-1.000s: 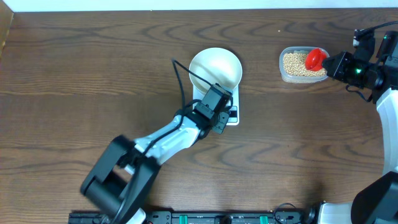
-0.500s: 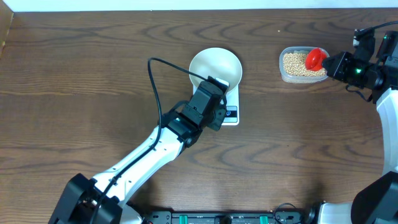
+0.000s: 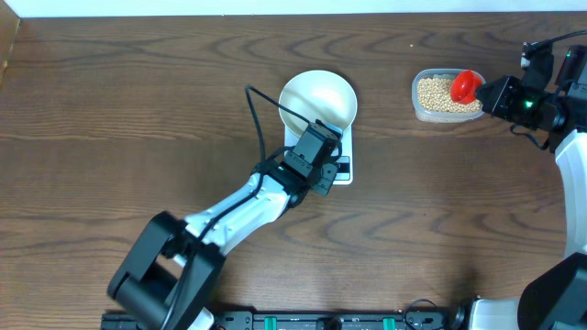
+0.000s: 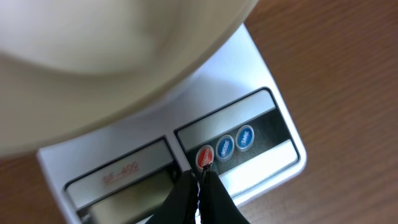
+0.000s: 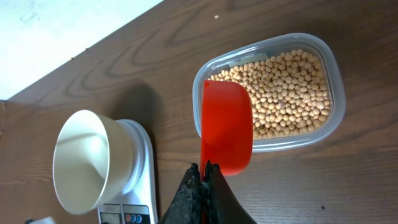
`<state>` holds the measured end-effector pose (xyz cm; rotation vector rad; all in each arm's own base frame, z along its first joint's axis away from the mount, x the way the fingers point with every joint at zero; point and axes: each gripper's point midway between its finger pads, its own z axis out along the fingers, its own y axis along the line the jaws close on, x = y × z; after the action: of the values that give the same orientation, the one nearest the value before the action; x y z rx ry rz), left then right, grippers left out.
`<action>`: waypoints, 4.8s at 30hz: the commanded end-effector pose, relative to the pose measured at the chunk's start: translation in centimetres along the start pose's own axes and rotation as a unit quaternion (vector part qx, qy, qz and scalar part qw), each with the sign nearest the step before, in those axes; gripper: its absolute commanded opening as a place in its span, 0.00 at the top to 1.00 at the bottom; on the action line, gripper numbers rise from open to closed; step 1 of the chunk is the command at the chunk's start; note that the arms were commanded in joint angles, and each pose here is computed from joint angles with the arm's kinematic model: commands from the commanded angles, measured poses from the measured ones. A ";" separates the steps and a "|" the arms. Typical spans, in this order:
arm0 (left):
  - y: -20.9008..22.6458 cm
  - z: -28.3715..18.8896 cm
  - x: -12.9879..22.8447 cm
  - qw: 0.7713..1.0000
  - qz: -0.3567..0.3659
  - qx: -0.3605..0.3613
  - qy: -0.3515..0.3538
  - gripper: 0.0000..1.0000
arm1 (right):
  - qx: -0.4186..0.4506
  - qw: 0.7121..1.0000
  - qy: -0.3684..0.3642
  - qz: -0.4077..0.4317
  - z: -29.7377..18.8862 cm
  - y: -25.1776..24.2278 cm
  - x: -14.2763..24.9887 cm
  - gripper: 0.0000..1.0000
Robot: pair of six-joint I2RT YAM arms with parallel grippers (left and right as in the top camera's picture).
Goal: Scoop item into bowl and weigh 50g on scale
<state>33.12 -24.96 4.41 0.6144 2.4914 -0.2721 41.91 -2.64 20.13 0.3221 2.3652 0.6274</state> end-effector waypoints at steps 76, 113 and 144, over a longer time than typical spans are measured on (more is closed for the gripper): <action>0.8 4.1 3.1 0.998 0.025 -0.019 0.046 0.93 | -0.001 1.000 -0.006 -0.016 -0.6 0.3 -0.5 0.99; 2.3 4.4 5.5 0.995 0.022 -0.053 0.086 0.93 | 0.000 1.000 0.001 -0.013 -0.6 0.2 -0.2 0.99; 2.5 5.2 6.9 0.992 0.025 -0.057 0.107 0.92 | 0.001 1.000 0.004 -0.011 -0.6 0.2 0.0 0.99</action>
<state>34.70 -25.47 1.51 0.6447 2.4944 -0.1879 41.34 -2.47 19.67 0.3194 2.3944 0.6306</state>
